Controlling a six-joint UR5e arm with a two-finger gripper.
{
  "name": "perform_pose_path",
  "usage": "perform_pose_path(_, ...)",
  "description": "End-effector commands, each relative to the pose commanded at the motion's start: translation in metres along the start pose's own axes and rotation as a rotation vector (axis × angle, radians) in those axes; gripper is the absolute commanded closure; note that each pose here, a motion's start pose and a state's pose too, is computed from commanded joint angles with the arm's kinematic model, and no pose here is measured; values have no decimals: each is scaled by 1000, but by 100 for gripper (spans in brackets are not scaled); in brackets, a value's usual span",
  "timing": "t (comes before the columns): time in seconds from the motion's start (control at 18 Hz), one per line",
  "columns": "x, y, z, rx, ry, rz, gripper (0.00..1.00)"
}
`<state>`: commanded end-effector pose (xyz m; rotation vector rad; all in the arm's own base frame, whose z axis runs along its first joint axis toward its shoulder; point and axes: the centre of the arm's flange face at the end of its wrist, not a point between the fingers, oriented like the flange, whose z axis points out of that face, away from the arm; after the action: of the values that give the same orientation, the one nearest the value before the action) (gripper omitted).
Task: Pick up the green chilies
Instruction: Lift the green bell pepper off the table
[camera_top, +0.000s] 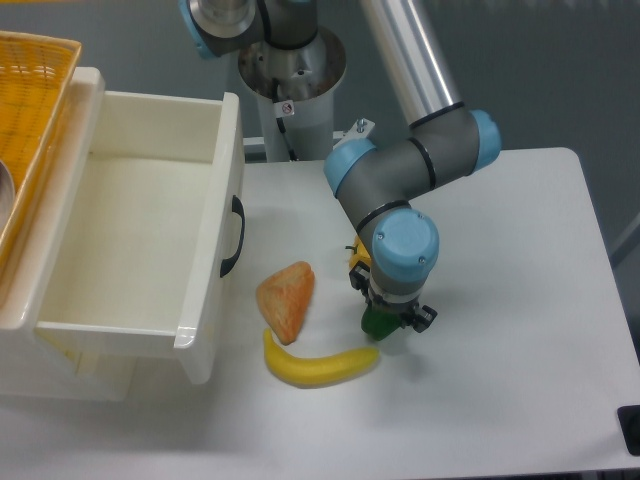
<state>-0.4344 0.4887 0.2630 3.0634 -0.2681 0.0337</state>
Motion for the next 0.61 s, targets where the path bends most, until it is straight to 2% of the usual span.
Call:
perform_pose_path(0.33, 18, 6, -39, 35, 19, -2, 74)
perform_pose_path(0.61, 36, 8, -50, 53, 83, -8, 73)
